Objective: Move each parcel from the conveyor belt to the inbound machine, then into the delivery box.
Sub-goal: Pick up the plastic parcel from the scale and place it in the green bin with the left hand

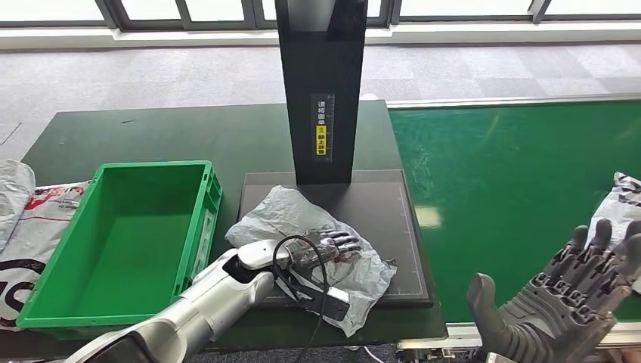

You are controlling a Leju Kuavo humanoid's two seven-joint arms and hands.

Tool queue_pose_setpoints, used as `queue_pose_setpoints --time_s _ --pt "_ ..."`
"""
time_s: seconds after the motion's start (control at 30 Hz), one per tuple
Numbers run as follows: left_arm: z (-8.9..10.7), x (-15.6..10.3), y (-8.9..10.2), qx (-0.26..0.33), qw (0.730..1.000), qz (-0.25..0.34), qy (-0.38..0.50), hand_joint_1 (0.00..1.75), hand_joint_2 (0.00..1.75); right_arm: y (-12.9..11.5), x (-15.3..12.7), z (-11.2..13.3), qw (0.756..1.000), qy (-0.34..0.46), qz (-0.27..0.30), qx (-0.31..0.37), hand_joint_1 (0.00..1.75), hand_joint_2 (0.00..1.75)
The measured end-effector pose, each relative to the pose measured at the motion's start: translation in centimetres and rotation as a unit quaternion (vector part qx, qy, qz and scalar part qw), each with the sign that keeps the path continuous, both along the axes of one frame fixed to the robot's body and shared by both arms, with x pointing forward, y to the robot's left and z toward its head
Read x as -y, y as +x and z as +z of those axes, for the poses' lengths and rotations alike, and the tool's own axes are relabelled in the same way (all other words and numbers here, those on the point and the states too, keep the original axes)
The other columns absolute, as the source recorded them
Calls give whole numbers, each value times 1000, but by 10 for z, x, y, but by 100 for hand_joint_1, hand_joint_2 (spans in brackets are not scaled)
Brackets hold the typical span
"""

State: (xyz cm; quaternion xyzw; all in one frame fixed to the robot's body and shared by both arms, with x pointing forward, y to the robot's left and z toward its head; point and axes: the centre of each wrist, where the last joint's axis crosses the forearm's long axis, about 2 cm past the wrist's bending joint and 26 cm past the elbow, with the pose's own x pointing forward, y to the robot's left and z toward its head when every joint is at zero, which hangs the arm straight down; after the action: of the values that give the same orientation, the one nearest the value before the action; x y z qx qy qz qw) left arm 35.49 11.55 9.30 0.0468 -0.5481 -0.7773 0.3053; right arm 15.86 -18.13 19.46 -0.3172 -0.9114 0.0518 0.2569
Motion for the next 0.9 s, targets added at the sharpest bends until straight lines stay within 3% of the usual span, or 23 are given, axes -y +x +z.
queue_pose_setpoints --time_s 0.43,0.9 --pt "8 -17 15 10 1000 -5 22 175 175 -10 2 -11 1000 -2 23 -6 0 175" --pt "14 -20 25 8 999 -20 42 175 175 -24 3 -18 999 -21 26 -11 0 175"
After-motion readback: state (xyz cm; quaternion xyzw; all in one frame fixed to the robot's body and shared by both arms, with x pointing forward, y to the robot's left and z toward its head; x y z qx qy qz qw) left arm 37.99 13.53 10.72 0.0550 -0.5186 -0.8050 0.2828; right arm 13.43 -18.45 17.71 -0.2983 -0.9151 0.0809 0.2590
